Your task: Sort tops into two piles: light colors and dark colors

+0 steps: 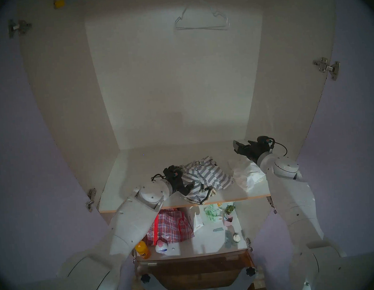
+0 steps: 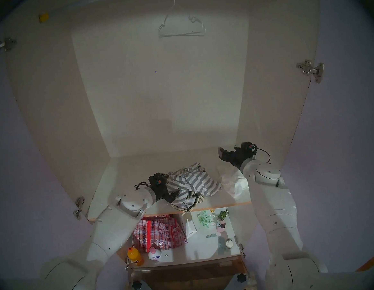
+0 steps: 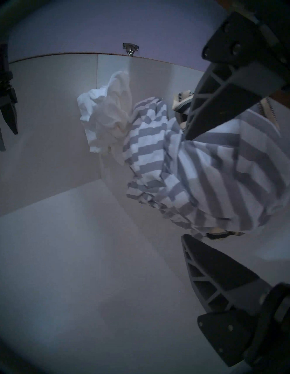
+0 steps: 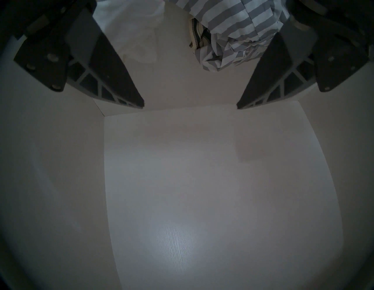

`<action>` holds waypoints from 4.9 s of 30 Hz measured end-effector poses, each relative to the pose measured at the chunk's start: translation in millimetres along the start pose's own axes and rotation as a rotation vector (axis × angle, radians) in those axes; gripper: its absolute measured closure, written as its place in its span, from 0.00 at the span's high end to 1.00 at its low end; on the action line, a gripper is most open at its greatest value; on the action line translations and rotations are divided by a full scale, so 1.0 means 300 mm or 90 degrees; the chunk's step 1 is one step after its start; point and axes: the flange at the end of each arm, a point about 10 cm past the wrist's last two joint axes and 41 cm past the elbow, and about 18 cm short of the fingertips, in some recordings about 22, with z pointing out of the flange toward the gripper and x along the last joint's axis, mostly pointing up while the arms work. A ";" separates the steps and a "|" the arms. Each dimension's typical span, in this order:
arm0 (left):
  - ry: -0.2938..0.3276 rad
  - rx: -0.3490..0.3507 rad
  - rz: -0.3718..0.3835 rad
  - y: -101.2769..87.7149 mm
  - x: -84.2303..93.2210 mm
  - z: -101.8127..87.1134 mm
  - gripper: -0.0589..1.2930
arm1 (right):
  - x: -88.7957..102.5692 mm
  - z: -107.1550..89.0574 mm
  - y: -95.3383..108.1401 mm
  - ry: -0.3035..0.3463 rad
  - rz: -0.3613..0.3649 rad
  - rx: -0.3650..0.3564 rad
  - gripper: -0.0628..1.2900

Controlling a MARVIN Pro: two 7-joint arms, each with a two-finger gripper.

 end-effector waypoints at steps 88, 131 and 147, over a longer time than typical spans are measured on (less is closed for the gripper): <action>-0.158 0.286 0.166 -0.659 -0.212 -0.302 0.98 | -0.002 0.000 -0.002 0.001 0.003 0.000 0.97; -0.180 -0.020 0.077 -0.177 -0.113 0.002 0.98 | -0.002 -0.001 -0.002 0.002 0.003 0.000 0.97; -0.187 -0.115 0.085 -0.063 -0.110 0.042 0.98 | -0.002 -0.001 -0.002 0.001 0.002 0.000 0.97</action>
